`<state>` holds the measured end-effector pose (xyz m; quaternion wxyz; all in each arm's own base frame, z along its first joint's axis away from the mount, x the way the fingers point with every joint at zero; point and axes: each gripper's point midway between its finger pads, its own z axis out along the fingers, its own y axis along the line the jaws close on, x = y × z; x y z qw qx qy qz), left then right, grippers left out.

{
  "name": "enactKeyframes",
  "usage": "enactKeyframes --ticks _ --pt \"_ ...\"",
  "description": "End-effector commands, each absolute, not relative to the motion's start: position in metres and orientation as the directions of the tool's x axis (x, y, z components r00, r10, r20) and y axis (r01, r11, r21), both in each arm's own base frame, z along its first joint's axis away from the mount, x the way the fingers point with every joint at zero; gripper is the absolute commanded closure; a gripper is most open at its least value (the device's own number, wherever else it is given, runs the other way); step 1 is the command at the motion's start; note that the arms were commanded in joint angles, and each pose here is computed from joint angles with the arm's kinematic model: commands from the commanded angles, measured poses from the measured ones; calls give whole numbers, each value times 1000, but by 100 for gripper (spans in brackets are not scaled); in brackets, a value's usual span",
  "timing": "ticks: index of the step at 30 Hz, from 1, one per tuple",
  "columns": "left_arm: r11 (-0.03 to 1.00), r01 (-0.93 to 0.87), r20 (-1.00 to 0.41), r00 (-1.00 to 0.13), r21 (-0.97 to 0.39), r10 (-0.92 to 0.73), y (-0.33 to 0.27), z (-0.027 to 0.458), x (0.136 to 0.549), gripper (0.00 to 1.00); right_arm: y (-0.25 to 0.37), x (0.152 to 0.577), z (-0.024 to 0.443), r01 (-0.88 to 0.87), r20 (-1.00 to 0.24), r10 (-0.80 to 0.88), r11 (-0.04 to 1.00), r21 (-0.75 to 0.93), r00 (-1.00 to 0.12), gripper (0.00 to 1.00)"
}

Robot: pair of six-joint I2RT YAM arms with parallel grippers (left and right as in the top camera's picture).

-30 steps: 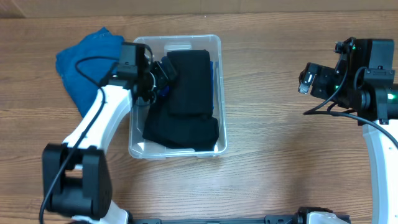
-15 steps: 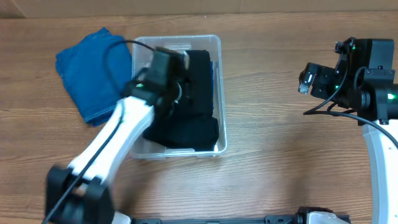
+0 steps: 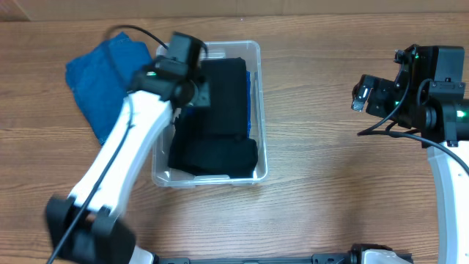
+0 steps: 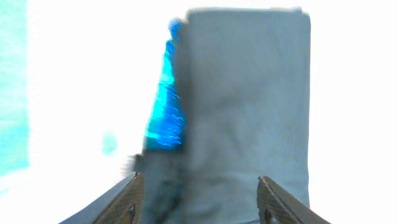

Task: Pack container
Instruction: 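Press the black cloth down in the bin and withdraw left gripper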

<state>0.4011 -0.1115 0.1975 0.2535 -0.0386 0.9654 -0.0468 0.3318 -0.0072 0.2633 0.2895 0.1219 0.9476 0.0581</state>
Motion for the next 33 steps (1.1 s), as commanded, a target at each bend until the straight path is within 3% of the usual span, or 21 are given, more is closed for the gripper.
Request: enactKeyframes --ticks 1,3,7,10,12,15,18,24,30,33 --pt "962 -272 -561 -795 -10 -230 -29 241 387 43 -8 331 266 201 -541 273 961 189 -795 0" --pt "938 -346 -497 -817 19 -291 -2 222 378 47 -8 331 266 201 -541 273 961 189 -795 0" --pt "920 -379 -289 -896 101 -337 7 140 365 71 -8 331 266 201 -541 273 961 189 -796 0" --pt "929 -356 -162 -927 101 -338 -3 99 362 75 -8 331 266 202 -539 273 961 189 -796 0" --pt "952 -301 -116 -949 51 -294 -16 86 365 91 -8 331 266 201 -539 273 961 189 -797 0" --pt "972 -231 -159 -959 -50 -236 -33 98 377 90 -8 331 266 201 -540 273 961 189 -797 0" --pt "971 -230 -218 -946 -67 -239 -31 114 384 87 -8 331 266 201 -540 273 961 189 -796 0" --pt "968 28 -294 -954 -250 -49 -72 134 395 83 -8 331 266 202 -540 273 961 188 -796 0" --pt "971 61 -308 -951 -233 -14 -70 136 395 80 -8 331 266 201 -540 273 961 188 -796 0" --pt "979 -174 -340 -919 -111 -202 -26 146 396 69 -8 331 266 199 -540 270 962 186 -798 0"
